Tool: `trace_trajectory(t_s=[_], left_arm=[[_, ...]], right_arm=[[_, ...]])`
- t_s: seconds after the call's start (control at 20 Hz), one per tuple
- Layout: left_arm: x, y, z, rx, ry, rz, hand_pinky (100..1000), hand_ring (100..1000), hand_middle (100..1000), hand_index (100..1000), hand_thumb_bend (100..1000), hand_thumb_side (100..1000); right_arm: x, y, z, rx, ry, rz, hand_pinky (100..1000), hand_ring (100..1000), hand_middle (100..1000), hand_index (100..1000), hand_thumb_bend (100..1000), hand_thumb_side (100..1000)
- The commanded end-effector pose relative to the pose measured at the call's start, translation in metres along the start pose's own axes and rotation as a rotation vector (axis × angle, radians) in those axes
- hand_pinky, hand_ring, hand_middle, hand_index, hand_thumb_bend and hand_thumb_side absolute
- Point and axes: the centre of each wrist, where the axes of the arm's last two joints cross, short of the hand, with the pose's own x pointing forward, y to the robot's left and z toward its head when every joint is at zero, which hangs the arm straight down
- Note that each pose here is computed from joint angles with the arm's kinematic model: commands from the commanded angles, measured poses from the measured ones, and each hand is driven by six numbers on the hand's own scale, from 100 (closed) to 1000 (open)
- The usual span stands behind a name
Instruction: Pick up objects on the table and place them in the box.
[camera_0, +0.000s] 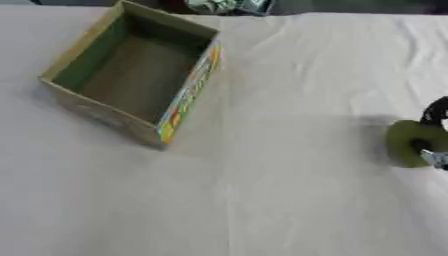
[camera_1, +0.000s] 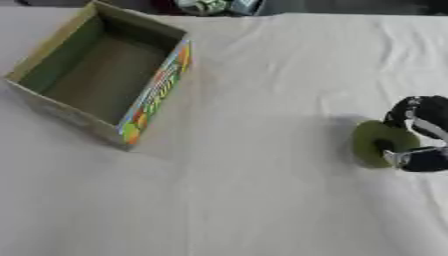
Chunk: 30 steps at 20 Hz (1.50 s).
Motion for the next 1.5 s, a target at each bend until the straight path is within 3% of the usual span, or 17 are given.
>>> trace_trajectory(t_s=[0.05, 0.3, 0.55, 0.6, 0.65, 1.05, 1.35, 1.4, 1.45, 1.5], left_arm=[[0.006, 0.001, -0.008, -0.016, -0.036, 0.001, 679, 642, 577, 729, 100, 574], [0.007, 0.001, -0.008, -0.019, -0.036, 0.001, 679, 643, 578, 729, 100, 574], [0.007, 0.001, -0.009, -0.021, -0.036, 0.002, 679, 643, 578, 729, 100, 574], [0.007, 0.001, -0.009, -0.022, -0.037, 0.003, 679, 643, 578, 729, 100, 576], [0.007, 0.001, -0.009, -0.022, -0.037, 0.003, 679, 643, 579, 729, 100, 574], [0.007, 0.001, -0.009, -0.024, -0.033, 0.006, 679, 644, 579, 730, 100, 574], [0.007, 0.0, -0.009, -0.028, -0.033, 0.012, 679, 645, 580, 730, 100, 573], [0.007, -0.001, -0.01, -0.03, -0.033, 0.013, 679, 645, 580, 730, 100, 573], [0.007, -0.001, -0.01, -0.032, -0.033, 0.015, 679, 645, 580, 730, 100, 573], [0.007, -0.001, -0.01, -0.034, -0.033, 0.017, 679, 645, 580, 730, 100, 573]], right_arm=[[0.004, -0.01, 0.001, -0.09, -0.027, -0.003, 740, 768, 328, 464, 100, 265], [0.011, -0.02, 0.002, -0.211, -0.065, -0.029, 739, 762, 334, 472, 100, 234], [0.023, -0.045, 0.003, -0.328, -0.106, -0.042, 742, 756, 335, 475, 100, 217], [0.026, -0.051, 0.002, -0.348, -0.116, -0.049, 743, 756, 344, 484, 100, 337], [0.029, -0.057, 0.002, -0.364, -0.124, -0.054, 743, 756, 349, 489, 100, 218], [0.053, -0.099, 0.002, -0.478, -0.181, -0.062, 752, 748, 415, 553, 100, 220], [0.069, -0.132, -0.002, -0.561, -0.239, -0.005, 739, 725, 433, 571, 100, 218], [0.073, -0.138, -0.004, -0.579, -0.257, -0.001, 736, 717, 439, 572, 100, 407], [0.076, -0.145, -0.006, -0.597, -0.278, 0.003, 733, 712, 436, 572, 100, 210], [0.08, -0.151, -0.008, -0.613, -0.299, 0.007, 731, 709, 437, 572, 100, 208]])
